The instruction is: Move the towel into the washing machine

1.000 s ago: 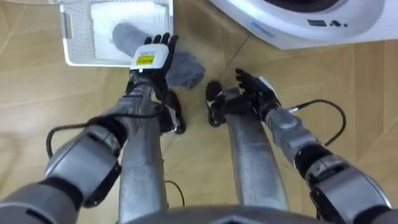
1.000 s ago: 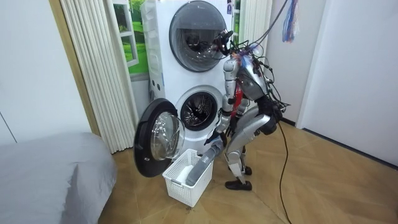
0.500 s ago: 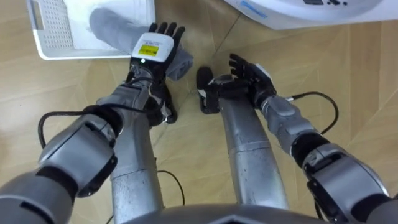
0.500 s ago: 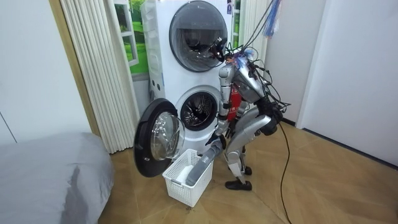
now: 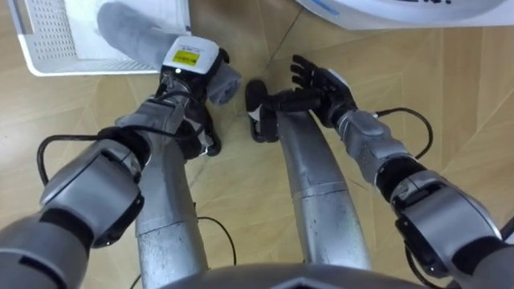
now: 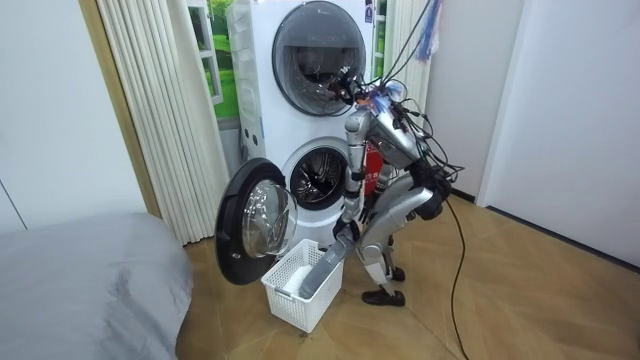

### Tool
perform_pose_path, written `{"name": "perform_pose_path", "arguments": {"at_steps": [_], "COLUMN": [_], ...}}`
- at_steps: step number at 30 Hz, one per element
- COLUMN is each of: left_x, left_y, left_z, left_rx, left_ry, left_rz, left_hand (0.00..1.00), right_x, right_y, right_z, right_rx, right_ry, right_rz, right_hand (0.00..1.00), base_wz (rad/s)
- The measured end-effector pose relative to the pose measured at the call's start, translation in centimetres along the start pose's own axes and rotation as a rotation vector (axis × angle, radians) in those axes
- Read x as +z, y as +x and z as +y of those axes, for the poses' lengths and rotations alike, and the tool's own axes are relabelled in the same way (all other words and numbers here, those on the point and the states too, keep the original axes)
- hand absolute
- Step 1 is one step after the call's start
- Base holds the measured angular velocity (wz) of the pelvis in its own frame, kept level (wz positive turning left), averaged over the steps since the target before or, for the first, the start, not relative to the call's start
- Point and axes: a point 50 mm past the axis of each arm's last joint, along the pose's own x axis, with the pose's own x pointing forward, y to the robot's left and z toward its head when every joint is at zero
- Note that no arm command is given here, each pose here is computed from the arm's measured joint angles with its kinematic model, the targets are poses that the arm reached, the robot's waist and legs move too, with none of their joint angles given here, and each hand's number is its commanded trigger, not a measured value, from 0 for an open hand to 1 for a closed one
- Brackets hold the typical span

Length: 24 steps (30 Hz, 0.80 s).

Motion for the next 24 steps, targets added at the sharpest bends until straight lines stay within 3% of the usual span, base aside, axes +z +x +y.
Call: {"name": "perform_pose_path", "arguments": {"at_steps": [9,15,24], "left_x": [-0.2,0.4,1.1], "left_y": [-0.2,-0.8,-3.0], "left_z": [-0.7,-2.4,-6.2], "left_rx": [-0.08,-0.167,-0.275], "left_ry": [0.036,0.036,-0.024], "left_rz": [0.006,0.008,0.024], "left_hand": [1.0,1.0,1.0], "right_x": [-0.2,-1.1,-5.6], "right_y": [0.0,-0.2,-2.0], "right_z": [0.1,-0.3,-0.9], "right_rx": [0.004,-0.02,-0.072], "right_ry": [0.009,0.079,0.082], "right_rz": [0.014,0.046,0.174], "right_hand": [0.0,0.0,0.0], "base_wz": [0.0,0.01,-0.03]}}
